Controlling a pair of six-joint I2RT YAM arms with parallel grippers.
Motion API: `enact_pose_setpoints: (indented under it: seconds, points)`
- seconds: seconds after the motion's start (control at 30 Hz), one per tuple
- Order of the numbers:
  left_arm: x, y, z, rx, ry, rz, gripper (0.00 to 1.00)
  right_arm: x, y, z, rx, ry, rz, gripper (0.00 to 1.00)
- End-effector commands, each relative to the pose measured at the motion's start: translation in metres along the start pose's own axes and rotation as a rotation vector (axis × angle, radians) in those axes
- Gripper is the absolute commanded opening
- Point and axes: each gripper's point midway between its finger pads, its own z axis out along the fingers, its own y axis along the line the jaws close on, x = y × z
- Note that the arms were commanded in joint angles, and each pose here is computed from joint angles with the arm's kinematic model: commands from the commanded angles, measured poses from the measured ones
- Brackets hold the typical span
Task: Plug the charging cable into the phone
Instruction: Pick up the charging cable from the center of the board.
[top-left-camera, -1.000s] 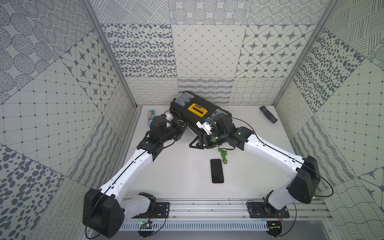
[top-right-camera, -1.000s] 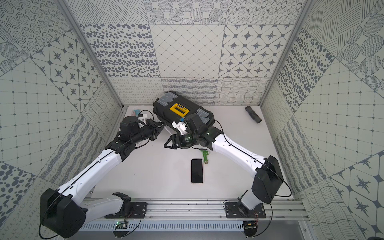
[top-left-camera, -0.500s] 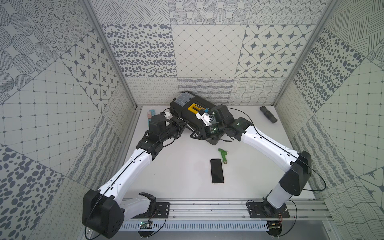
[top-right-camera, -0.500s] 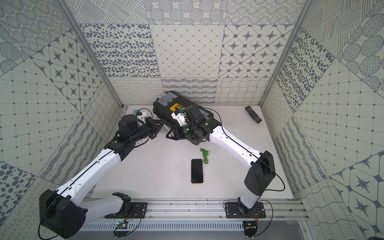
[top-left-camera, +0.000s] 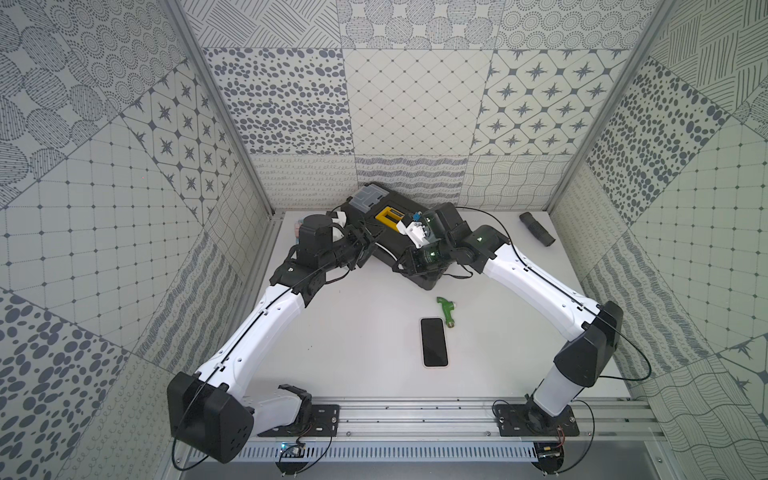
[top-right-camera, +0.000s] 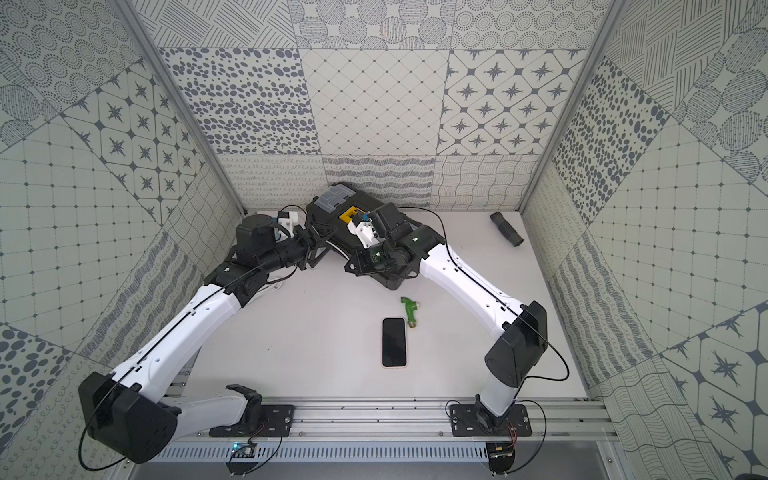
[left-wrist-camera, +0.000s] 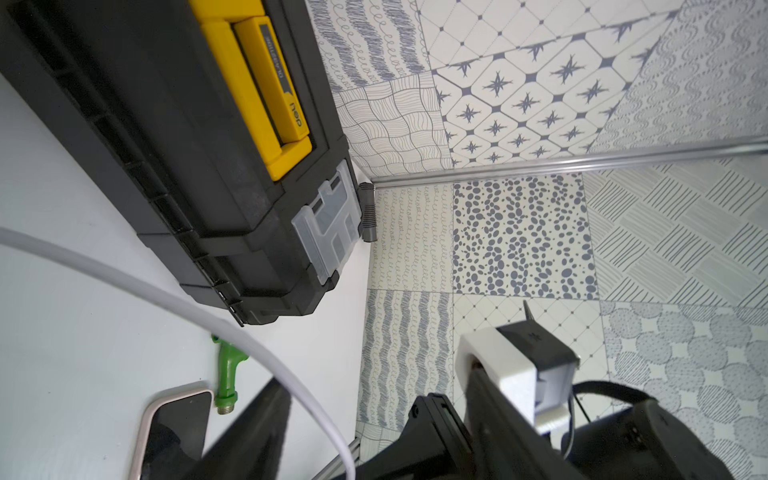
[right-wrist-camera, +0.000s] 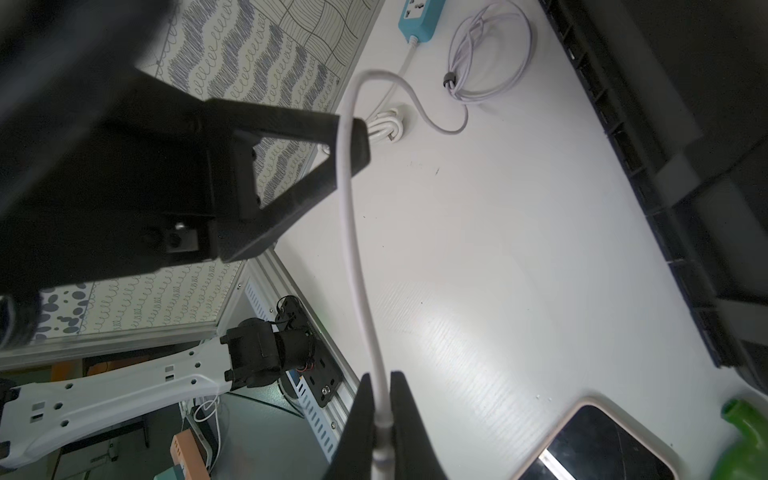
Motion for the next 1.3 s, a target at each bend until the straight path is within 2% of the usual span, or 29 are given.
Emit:
enact_pose_setpoints:
  seconds: [0.0, 0.17, 0.37, 0.43, 0.53, 0.6, 0.73, 0.9, 1.03, 1.2, 1.27]
  points:
    - [0.038, 0.021, -0.021, -0.145, 0.207, 0.343, 0.97, -0.008, -0.007, -0.028, 0.029, -0.014, 0.009, 0.00]
    - [0.048, 0.019, -0.046, -0.167, 0.242, 0.712, 0.97, -0.011, 0.008, -0.043, -0.029, 0.057, -0.010, 0.00]
    - [0.073, -0.004, -0.049, -0.012, 0.233, 1.271, 0.95, 0.000, 0.041, -0.057, -0.192, 0.152, -0.045, 0.00]
    - [0.076, -0.003, -0.048, 0.013, 0.181, 1.471, 0.92, 0.005, 0.043, -0.057, -0.208, 0.176, -0.043, 0.00]
    - [0.076, 0.000, -0.044, 0.050, 0.109, 1.691, 0.91, 0.011, 0.042, -0.056, -0.208, 0.201, -0.033, 0.00]
    - [0.065, 0.003, -0.039, 0.001, 0.063, 1.774, 0.89, 0.015, 0.044, -0.058, -0.214, 0.211, -0.036, 0.00]
    - [0.063, 0.009, -0.026, -0.022, 0.113, 1.927, 0.84, 0.027, 0.051, -0.064, -0.238, 0.231, -0.035, 0.00]
    - [0.047, -0.007, -0.016, -0.077, -0.025, 2.064, 0.81, 0.045, 0.052, -0.062, -0.235, 0.277, -0.023, 0.00]
    - [0.048, -0.018, -0.006, -0.098, -0.071, 2.174, 0.80, 0.048, 0.057, -0.062, -0.252, 0.285, -0.026, 0.00]
    - [0.056, -0.020, 0.005, -0.045, -0.034, 2.180, 0.64, 0.047, 0.060, -0.064, -0.264, 0.281, -0.029, 0.00]
    - [0.059, -0.019, 0.007, -0.032, -0.020, 2.167, 0.52, 0.048, 0.060, -0.065, -0.263, 0.280, -0.030, 0.00]
